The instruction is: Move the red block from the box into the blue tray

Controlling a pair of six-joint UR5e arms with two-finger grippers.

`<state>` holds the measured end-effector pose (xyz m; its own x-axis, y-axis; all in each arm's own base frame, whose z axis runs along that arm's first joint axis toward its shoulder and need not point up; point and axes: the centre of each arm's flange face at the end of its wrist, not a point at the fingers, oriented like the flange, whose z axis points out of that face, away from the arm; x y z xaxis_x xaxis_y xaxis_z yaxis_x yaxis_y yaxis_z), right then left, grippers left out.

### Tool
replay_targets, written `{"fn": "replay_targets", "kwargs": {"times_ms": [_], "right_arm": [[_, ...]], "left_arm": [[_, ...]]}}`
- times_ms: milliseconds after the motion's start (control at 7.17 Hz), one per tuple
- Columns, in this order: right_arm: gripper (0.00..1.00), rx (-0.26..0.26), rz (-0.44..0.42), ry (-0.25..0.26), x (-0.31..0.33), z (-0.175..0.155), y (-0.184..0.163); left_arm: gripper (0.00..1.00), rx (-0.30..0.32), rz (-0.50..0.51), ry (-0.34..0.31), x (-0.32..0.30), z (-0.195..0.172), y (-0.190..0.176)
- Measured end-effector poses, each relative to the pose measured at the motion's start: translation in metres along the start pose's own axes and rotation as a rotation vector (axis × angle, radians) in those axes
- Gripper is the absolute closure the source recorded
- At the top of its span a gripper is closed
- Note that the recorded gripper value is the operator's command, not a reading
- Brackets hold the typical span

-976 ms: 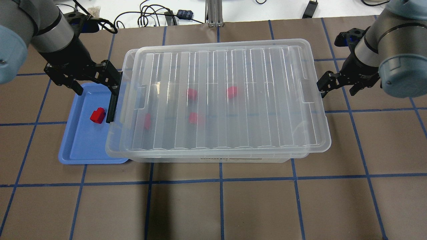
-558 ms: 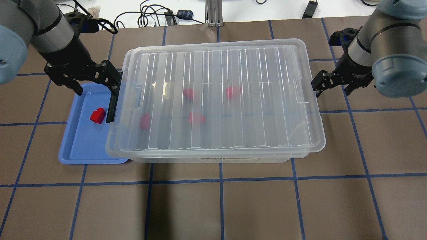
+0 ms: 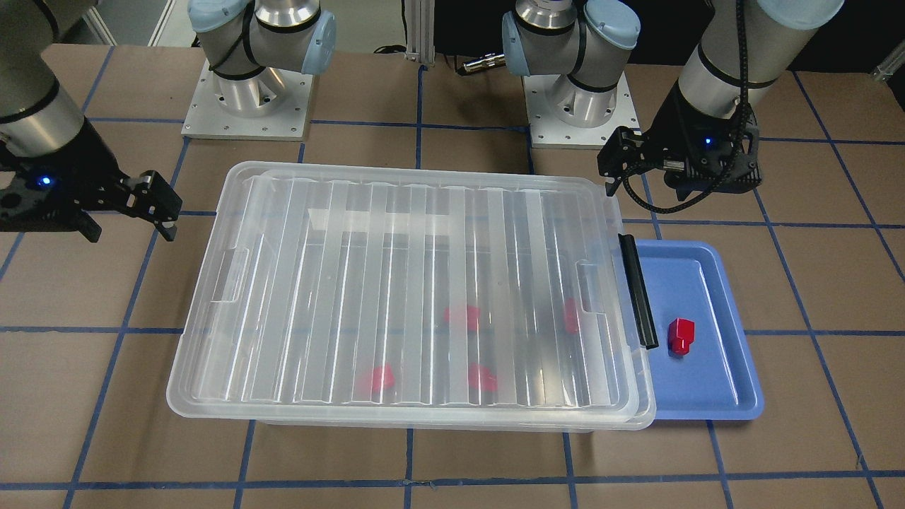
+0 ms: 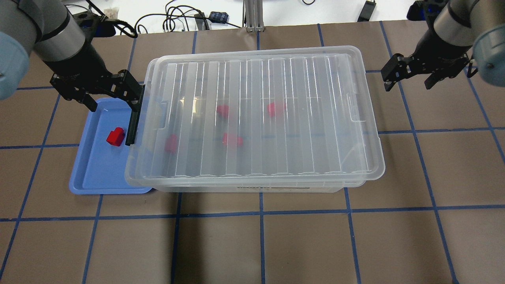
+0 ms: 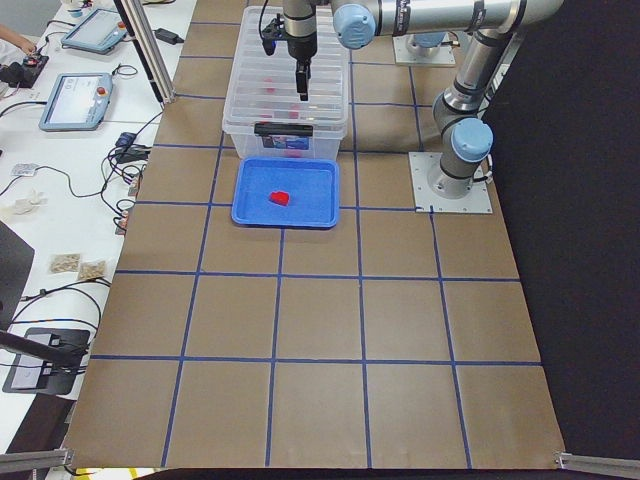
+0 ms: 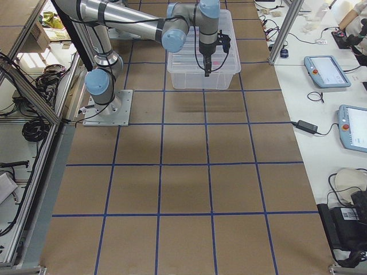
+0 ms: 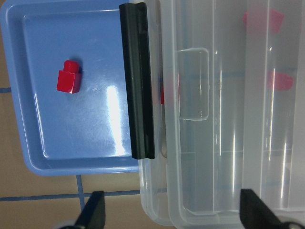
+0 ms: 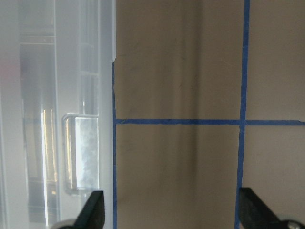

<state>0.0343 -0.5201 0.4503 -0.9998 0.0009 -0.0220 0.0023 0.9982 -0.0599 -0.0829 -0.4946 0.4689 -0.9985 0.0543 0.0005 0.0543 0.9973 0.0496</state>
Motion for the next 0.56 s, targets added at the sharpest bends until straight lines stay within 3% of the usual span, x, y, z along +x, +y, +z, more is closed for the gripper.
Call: {"fn": "replay_targets", "kwargs": {"times_ms": [279, 558], "right_arm": [[0.00, -0.003, 0.026, -0.007, -0.047, -0.046, 0.018], [0.00, -0.002, 0.063, -0.007, -0.103, -0.061, 0.030]], "left_arm": [[0.00, -0.002, -0.002, 0.001, 0.000, 0.001, -0.001], [0.00, -0.003, -0.001, 0.005, 0.001, 0.002, -0.002]]}}
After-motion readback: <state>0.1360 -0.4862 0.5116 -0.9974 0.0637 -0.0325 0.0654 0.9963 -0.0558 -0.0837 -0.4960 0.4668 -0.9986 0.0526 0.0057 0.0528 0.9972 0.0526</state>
